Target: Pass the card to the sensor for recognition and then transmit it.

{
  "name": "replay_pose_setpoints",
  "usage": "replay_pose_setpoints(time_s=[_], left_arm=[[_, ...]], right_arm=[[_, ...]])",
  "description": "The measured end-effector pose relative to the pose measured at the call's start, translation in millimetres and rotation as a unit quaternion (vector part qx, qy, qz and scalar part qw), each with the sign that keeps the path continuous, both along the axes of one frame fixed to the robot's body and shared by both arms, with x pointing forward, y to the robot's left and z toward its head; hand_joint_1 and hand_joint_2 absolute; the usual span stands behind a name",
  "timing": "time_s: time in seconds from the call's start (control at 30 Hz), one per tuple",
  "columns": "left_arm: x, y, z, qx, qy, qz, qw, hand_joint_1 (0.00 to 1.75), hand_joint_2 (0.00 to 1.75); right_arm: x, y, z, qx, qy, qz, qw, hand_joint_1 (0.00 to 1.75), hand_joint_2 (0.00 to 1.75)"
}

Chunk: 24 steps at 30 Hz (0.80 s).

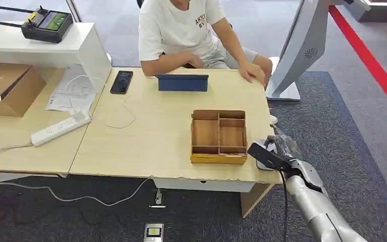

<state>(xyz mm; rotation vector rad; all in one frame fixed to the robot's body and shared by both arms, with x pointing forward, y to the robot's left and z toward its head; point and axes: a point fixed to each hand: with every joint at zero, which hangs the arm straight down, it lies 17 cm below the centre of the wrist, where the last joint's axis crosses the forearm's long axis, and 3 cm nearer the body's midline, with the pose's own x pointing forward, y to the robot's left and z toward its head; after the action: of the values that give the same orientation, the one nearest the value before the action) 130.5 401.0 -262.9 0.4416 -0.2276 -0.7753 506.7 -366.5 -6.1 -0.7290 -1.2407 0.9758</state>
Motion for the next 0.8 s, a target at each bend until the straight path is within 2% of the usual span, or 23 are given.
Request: replay_pose_setpoints(time_s=[0.8], left_arm=[[1.6,-1.3,0.2,-0.003,-0.004,-0.005,1.000,0.00,0.00]], right_arm=[[-1.1,4.8,-3.3,0.015,0.000,-0.003,1.000,1.75,1.75]])
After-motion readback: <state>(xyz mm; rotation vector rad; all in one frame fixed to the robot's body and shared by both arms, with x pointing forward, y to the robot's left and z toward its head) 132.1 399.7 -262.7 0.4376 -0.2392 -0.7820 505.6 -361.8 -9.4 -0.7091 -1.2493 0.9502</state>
